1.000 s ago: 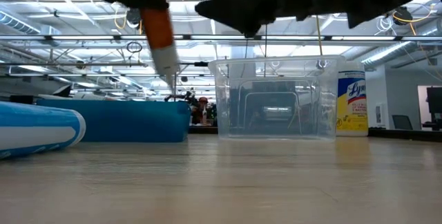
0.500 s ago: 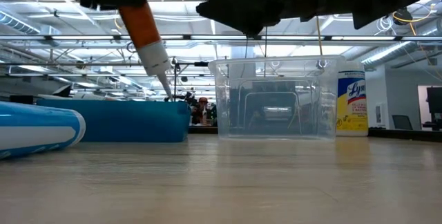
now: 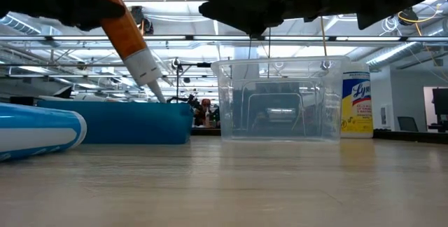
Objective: Pick & place silicon tubes, Sealant and Lysol wipes
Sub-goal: Put the orange sealant into the transparent bin
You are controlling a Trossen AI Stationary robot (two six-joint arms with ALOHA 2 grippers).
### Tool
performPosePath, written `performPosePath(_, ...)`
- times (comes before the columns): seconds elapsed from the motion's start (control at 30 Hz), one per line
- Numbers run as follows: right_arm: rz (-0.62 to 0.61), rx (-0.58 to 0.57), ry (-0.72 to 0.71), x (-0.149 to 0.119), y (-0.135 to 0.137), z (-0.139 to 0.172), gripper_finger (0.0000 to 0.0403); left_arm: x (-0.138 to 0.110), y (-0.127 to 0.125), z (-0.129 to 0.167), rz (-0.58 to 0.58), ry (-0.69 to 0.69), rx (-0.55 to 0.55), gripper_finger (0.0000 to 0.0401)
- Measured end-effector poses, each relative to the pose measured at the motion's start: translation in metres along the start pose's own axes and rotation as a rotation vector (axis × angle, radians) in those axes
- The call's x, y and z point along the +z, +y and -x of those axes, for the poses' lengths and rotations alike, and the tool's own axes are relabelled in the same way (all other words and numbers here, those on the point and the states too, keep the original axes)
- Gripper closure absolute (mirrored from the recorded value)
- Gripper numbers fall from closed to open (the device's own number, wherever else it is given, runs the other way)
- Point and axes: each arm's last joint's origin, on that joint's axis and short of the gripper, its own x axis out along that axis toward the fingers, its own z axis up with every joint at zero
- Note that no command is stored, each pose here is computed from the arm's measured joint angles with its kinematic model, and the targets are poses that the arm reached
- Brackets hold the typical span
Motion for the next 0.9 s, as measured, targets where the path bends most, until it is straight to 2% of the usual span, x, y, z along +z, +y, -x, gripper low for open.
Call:
performPosePath(0.07,0.000,0.000,0.000,0.000,0.000,0.000,0.0190,-0.002,0.003,0.000,0.017,-0.008,-0.008,0.0205)
performPosePath(0.17,0.000,0.000,0.000,0.000,0.000,0.000,0.0190,-0.004,0.006,-0.002,0.045,-0.025,-0.075,0.0205)
performPosePath(0.37,0.000,0.000,0.000,0.000,0.000,0.000,0.0191,-0.013,0.012,-0.008,0.070,0.039,-0.128,0.0205)
performPosePath(0.9,0.015,-0.002,-0.003,0.000,0.000,0.000,0.0191,-0.021,0.026,-0.018,0.115,0.085,-0.171,0.0205)
